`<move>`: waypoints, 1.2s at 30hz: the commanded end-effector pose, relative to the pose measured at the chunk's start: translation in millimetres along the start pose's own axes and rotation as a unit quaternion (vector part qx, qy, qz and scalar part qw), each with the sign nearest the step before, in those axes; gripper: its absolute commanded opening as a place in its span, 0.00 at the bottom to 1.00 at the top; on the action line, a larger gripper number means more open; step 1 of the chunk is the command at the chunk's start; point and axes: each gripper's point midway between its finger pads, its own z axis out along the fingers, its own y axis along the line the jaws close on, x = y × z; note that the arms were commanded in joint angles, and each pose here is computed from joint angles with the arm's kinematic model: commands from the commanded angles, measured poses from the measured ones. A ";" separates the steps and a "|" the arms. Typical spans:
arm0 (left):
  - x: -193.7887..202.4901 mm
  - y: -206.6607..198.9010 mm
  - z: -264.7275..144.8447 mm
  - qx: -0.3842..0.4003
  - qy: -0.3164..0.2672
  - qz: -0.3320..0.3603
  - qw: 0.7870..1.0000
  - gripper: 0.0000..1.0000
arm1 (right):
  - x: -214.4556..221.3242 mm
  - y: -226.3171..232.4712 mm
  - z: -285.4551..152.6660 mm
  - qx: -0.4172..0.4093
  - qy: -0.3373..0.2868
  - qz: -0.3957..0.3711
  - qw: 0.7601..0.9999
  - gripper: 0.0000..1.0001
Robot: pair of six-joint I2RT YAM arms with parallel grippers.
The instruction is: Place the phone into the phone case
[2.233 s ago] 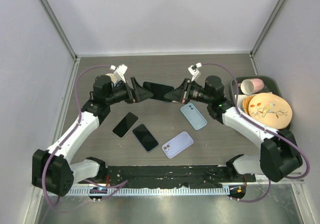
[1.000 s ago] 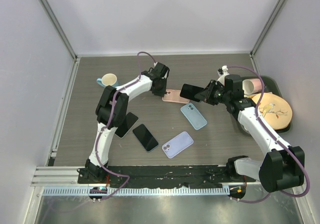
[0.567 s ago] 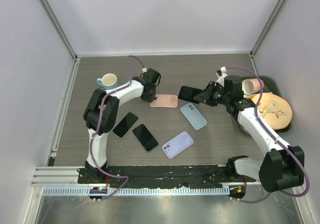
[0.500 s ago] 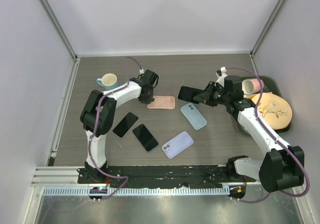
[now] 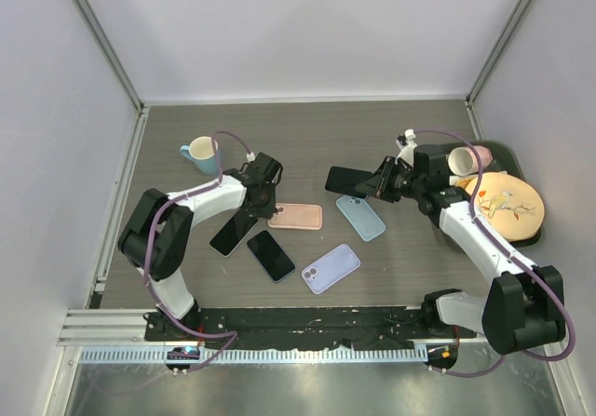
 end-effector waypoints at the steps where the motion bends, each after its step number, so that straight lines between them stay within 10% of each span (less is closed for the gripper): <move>1: -14.7 -32.5 -2.8 0.047 -0.026 0.006 0.999 0.00 | -5.5 23.5 6.2 -0.052 -0.010 -0.018 0.998 0.01; 6: -9.5 -39.9 4.5 0.049 -0.013 0.007 0.999 0.04 | 5.7 22.5 14.3 -0.054 0.004 -0.016 0.998 0.01; 14: -13.6 -35.1 -21.7 0.049 -0.044 0.010 0.998 0.66 | 21.5 31.0 27.4 -0.058 0.022 -0.023 0.998 0.01; 36: -37.5 -37.1 -134.3 0.157 -0.201 0.031 0.966 0.76 | 70.6 64.2 75.6 -0.148 0.116 0.038 0.981 0.01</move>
